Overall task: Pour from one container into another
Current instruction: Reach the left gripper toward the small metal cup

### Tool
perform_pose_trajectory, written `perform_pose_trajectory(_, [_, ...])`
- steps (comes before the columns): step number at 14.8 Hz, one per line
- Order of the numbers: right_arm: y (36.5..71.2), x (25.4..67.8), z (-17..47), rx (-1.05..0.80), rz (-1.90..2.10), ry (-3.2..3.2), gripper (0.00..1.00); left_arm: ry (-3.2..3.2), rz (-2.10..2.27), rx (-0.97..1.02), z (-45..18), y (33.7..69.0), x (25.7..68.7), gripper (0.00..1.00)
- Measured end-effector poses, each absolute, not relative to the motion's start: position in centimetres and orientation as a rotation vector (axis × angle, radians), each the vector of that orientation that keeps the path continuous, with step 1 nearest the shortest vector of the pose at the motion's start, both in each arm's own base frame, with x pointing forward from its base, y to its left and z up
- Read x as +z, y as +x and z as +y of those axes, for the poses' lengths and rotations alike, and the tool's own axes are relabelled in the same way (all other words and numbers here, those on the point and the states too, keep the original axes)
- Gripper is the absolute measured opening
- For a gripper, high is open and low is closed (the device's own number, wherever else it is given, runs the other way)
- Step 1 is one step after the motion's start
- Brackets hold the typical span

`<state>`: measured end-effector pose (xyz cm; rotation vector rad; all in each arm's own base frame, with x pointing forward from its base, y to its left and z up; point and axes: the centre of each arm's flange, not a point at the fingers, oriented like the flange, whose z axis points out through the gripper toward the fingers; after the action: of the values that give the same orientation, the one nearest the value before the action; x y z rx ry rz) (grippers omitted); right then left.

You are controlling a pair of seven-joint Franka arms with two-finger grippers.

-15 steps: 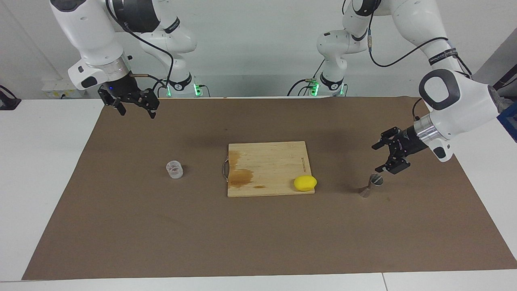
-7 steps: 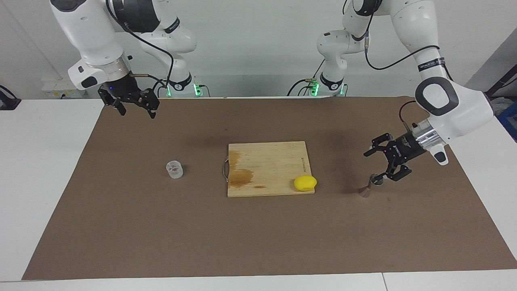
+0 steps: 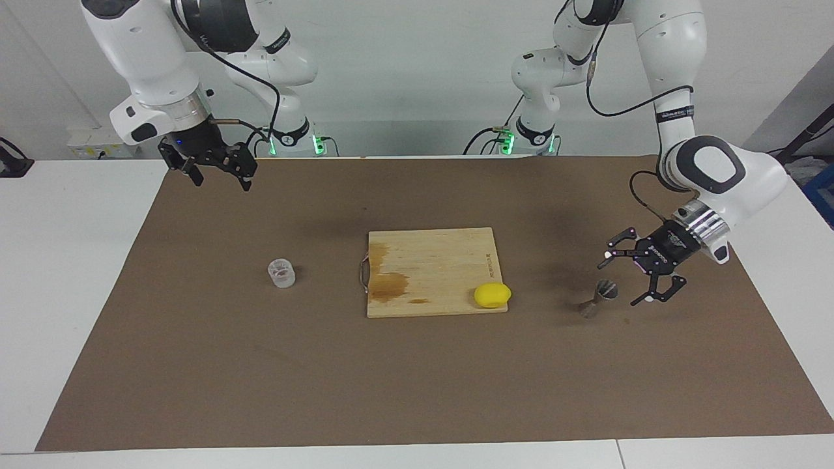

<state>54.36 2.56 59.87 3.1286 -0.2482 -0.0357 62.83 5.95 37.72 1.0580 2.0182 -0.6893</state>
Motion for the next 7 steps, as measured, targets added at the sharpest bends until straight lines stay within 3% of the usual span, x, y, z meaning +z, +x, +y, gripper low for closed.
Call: perform_pose_trajectory(7, [54.4,59.9,2.6,-0.036,-0.248,3.129,1.00,1.020,1.988,-0.705,7.3,60.8,34.6,1.00])
